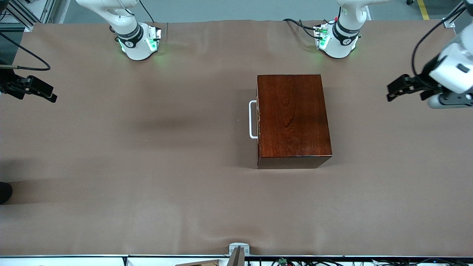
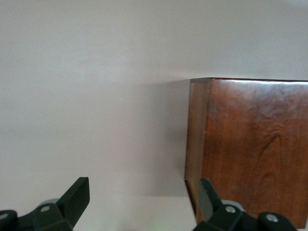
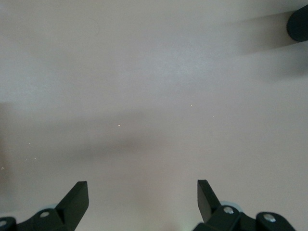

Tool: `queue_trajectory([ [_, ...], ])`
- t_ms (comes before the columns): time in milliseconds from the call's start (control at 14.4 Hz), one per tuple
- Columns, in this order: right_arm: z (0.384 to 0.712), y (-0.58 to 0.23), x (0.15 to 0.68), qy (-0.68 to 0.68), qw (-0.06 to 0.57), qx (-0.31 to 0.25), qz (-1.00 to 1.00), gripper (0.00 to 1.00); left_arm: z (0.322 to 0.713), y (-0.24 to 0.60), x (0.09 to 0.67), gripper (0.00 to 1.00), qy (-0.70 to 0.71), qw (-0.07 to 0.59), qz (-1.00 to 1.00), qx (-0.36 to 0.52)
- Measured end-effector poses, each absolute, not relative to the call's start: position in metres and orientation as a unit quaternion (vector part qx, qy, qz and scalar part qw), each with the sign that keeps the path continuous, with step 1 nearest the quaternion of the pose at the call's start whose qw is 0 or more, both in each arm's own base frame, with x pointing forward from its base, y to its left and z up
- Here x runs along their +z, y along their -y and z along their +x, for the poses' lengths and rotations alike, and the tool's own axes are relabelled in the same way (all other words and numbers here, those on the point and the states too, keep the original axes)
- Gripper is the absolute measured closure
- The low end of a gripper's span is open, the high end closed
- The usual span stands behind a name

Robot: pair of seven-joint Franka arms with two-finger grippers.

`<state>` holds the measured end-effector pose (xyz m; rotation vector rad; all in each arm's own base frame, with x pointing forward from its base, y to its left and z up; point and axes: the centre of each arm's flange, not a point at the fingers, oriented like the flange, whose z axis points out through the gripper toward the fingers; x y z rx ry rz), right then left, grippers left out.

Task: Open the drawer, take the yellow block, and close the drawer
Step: 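Move the left gripper over the box to the white drawer handle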

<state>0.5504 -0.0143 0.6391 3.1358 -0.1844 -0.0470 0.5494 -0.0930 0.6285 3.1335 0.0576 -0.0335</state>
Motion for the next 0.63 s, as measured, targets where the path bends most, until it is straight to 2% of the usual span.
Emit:
queue_trajectory([
  [627,0.551,0.014,0.639,0.059,0.000,-0.015,0.998,0.00,0.529,0.250,0.617,0.00,-0.045,0.031,0.998,-0.024],
])
